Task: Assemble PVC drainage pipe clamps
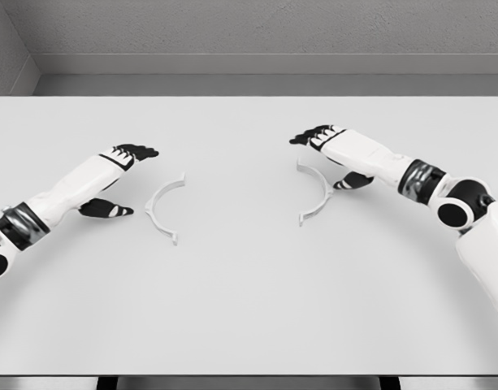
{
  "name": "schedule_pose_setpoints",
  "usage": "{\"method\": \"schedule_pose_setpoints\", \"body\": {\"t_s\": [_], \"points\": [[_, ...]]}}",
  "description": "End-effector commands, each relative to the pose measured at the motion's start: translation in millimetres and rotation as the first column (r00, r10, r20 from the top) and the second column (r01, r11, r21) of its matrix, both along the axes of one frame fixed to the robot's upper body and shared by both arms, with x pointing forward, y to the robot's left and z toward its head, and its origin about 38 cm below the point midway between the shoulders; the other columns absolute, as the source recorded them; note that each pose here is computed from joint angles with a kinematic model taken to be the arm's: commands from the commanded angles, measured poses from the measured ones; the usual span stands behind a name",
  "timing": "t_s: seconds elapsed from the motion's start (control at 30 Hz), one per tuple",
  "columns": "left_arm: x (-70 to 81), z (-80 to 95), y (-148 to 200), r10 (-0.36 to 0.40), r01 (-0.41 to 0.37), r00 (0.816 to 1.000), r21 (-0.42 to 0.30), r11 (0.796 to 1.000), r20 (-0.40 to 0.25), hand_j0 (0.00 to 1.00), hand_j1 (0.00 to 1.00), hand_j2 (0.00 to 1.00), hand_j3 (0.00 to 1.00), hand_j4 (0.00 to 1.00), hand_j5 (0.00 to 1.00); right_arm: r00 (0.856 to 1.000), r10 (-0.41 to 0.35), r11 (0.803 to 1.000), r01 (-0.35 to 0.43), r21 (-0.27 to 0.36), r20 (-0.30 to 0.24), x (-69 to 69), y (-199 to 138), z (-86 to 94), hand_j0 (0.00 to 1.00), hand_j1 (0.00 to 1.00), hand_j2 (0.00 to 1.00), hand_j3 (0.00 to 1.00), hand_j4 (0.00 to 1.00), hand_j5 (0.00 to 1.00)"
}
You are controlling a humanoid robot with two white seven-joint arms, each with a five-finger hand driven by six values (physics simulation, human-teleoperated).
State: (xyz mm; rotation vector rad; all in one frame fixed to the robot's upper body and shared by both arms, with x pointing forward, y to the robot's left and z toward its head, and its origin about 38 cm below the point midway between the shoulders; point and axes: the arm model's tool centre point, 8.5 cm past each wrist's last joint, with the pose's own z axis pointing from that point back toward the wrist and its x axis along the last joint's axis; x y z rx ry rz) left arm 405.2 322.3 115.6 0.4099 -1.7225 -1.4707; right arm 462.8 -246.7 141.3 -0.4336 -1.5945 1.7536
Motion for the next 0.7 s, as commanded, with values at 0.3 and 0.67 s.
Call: {"method": "schedule_pose_setpoints", "body": {"t_s": [0.3,0.67], "points": [[0.7,-2.6,-7,-0.003,0.002,1.0,-0.023,1.0,-0.003,1.0,1.0,1.0,1.0,1.0,1.0,1.0,-0.006,1.0,0.006,0.012,-0.015,1.1,2,-4.7,1.0,1.0,1.0,1.0,1.0,1.0],[0.2,-2.1,-15,-0.016,0.016,1.0,-0.034,0.999,0.004,1.0,1.0,1.0,1.0,1.0,1.0,0.999,-0.025,0.999,0.026,0.02,-0.031,19.8,12,-3.7,1.0,1.0,1.0,1.0,1.0,1.0]]}}
